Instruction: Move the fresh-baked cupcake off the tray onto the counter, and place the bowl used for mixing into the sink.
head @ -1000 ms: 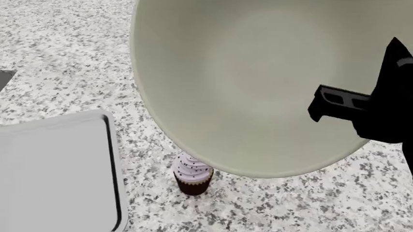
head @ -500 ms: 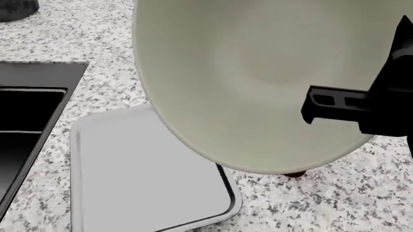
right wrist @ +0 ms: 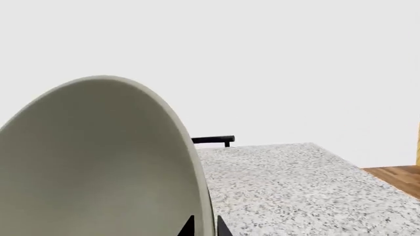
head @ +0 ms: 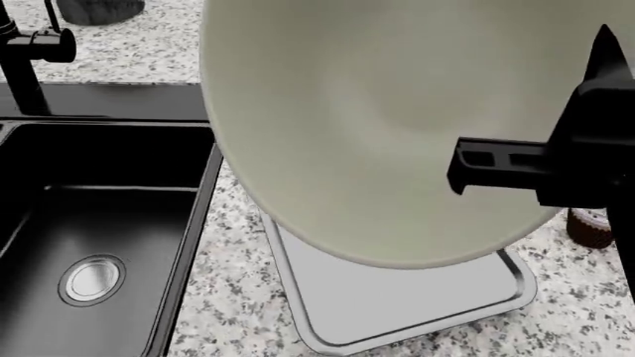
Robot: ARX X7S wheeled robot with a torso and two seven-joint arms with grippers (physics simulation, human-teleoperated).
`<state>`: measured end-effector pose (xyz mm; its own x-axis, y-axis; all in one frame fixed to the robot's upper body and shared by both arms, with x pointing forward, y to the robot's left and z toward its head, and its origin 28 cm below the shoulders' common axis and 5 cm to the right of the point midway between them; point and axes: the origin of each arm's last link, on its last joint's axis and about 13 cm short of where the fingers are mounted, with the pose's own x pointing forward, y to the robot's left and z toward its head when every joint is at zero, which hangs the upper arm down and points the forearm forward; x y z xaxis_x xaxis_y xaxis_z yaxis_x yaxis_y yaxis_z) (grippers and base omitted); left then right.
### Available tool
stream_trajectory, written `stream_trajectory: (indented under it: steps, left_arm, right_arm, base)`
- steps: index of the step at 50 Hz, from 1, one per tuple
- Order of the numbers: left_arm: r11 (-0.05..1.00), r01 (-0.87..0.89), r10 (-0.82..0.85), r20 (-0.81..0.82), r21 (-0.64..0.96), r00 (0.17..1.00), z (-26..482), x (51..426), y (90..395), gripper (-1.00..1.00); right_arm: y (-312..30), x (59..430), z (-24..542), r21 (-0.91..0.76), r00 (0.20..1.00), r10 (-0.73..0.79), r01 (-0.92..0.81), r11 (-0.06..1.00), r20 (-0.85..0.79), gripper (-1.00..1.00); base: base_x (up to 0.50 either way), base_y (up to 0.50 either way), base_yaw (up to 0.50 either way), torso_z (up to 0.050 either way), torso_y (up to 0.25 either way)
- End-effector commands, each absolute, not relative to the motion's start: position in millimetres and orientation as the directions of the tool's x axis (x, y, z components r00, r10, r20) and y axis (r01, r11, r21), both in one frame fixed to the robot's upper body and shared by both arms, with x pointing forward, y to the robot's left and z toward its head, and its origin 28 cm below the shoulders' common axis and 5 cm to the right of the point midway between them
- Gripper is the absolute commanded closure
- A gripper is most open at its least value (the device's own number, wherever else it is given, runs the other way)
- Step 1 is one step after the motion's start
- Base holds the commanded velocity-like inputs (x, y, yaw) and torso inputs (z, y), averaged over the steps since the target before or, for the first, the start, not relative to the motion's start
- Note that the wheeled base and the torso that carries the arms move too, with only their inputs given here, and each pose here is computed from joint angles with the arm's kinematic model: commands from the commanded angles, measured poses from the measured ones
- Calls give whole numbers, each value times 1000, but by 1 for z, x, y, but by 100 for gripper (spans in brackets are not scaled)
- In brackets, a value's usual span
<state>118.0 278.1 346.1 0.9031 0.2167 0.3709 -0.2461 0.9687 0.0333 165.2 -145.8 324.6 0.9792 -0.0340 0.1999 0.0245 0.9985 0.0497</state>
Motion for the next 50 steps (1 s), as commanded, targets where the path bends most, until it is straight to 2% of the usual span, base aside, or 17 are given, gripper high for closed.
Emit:
stream_trajectory:
  steps: [1,33,50]
  left_arm:
    - [968,-247,217,361,38,907,350,117,273,-100]
    - [970,-239,212,341,39,916,346,121,276,-100]
    - [971,-237,210,335,39,918,327,130,291,-100]
  right_arm:
    - [-146,168,322,43,978,-41,33,999,205,100]
    - [-149,171,315,54,980,-63,54,997,190,100]
    - [-151,171,313,71,977,-83,70,995,195,100]
  base:
    - [0,500,0,0,0]
    - [0,500,0,0,0]
    - [0,500,0,0,1]
